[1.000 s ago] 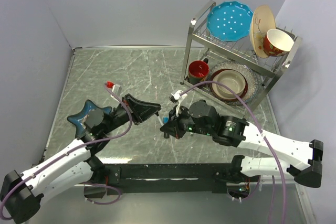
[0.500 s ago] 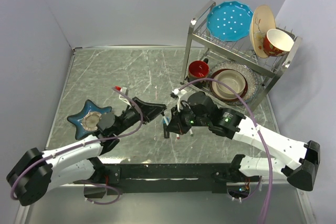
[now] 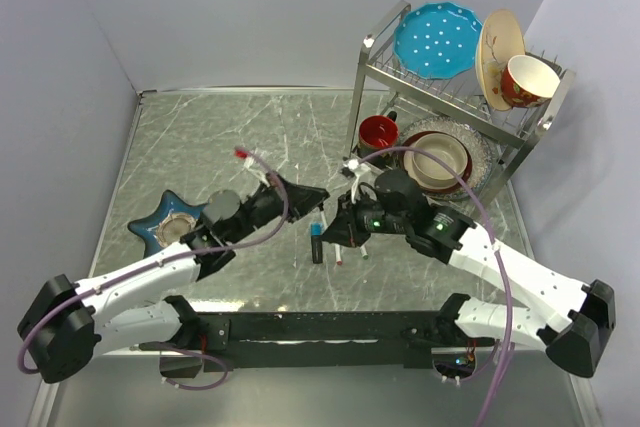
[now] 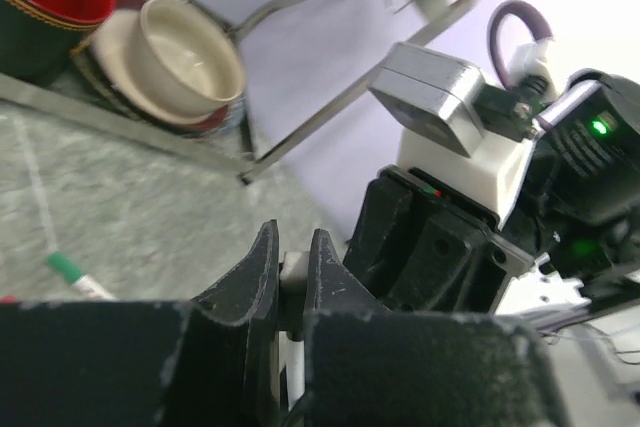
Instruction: Insert the pens into the pen caps
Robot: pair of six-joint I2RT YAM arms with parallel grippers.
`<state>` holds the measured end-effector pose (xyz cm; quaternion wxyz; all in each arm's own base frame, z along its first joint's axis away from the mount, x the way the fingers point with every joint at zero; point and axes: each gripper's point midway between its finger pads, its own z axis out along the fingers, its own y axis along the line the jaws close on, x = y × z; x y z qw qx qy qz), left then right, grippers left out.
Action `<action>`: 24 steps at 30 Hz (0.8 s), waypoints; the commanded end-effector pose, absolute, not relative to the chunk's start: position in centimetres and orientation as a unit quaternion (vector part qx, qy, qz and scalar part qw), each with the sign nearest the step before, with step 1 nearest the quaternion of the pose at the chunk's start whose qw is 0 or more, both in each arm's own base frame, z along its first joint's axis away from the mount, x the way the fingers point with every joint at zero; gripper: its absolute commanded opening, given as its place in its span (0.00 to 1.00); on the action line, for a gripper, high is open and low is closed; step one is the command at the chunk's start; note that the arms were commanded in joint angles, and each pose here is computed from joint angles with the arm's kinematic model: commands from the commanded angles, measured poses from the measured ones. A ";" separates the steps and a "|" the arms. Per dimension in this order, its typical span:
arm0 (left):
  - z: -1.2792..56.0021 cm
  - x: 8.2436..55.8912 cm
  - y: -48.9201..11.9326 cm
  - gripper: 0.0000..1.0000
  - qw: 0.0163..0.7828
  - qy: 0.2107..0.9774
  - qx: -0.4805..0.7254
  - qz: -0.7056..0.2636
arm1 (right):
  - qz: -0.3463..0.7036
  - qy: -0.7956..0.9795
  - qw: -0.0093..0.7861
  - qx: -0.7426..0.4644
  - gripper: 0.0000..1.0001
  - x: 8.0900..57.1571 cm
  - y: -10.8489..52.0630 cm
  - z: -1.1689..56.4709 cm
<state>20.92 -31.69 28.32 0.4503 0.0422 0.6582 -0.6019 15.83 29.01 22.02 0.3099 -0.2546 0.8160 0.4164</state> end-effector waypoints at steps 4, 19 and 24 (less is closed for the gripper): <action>25.9 19.6 -32.5 0.01 0.355 0.760 0.126 -0.530 | 0.514 0.672 0.496 -0.195 0.36 18.1 28.5 31.7; 13.3 29.7 -25.1 0.01 0.340 0.898 0.017 -0.280 | 0.500 0.684 0.519 -0.115 0.94 14.3 21.4 30.0; 9.2 30.0 -25.1 0.02 0.304 0.917 -0.005 -0.256 | 0.484 0.695 0.522 -0.100 0.96 14.7 20.8 29.6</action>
